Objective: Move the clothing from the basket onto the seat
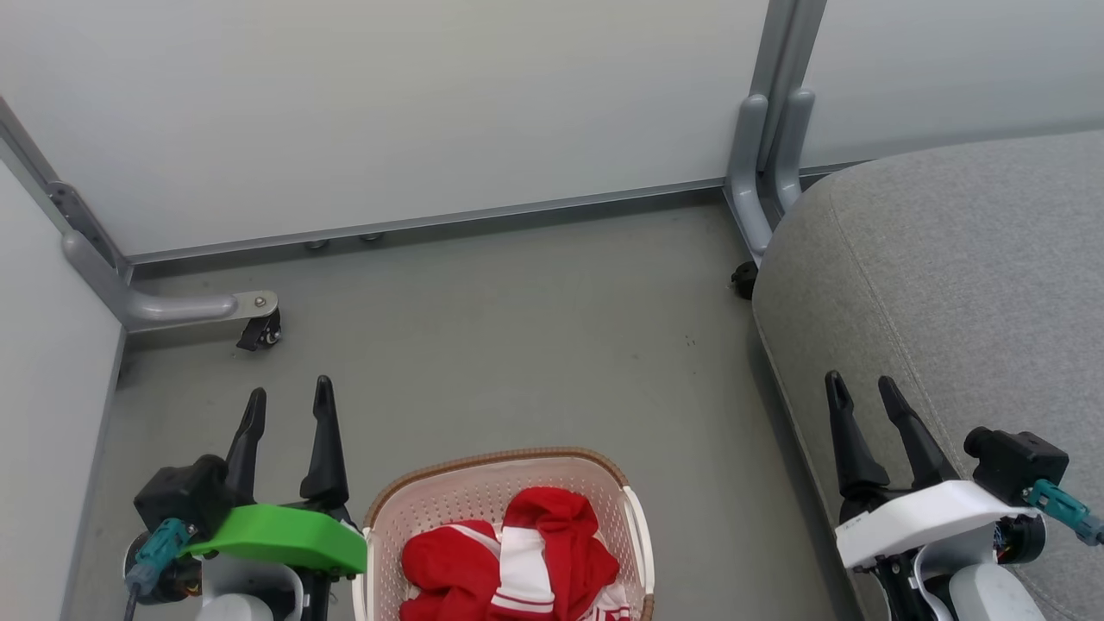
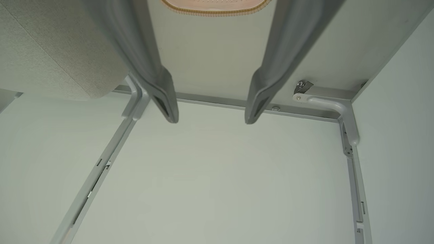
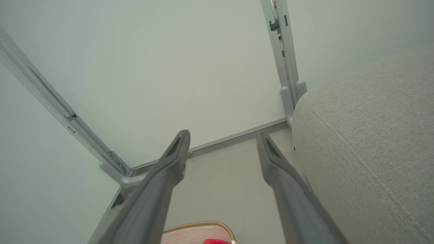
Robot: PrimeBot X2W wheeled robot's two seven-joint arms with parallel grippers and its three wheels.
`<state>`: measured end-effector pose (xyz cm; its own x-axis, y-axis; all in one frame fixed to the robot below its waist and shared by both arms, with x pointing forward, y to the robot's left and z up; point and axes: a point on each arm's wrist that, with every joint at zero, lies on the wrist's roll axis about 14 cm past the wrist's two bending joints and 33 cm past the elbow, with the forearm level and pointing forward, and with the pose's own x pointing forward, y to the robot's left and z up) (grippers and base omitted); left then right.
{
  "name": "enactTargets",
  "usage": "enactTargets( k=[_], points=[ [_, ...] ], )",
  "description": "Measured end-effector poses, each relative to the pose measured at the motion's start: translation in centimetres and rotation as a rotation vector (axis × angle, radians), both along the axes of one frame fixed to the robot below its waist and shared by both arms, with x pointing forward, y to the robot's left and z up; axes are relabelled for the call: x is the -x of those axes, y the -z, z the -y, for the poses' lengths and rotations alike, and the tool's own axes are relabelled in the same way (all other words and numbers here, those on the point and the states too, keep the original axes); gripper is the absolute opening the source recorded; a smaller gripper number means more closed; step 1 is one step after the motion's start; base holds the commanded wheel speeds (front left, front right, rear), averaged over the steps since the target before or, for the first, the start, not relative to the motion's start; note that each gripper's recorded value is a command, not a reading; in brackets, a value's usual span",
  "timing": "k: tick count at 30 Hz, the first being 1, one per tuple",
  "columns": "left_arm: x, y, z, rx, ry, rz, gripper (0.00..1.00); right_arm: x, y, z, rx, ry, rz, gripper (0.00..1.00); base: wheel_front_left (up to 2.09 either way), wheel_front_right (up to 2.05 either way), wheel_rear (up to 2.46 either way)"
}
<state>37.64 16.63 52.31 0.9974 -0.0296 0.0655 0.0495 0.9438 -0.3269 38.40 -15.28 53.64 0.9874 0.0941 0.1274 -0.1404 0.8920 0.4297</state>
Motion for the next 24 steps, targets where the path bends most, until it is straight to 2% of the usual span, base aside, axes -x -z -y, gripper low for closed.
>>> enactTargets(
  k=[24],
  points=[
    [0.3, -0.7, 0.4, -0.189, 0.007, 0.058, 1.0, 0.1, -0.3, -1.1, 0.202, -0.022, 0.054, 1.0, 0.0, 0.0, 0.0]
  ],
)
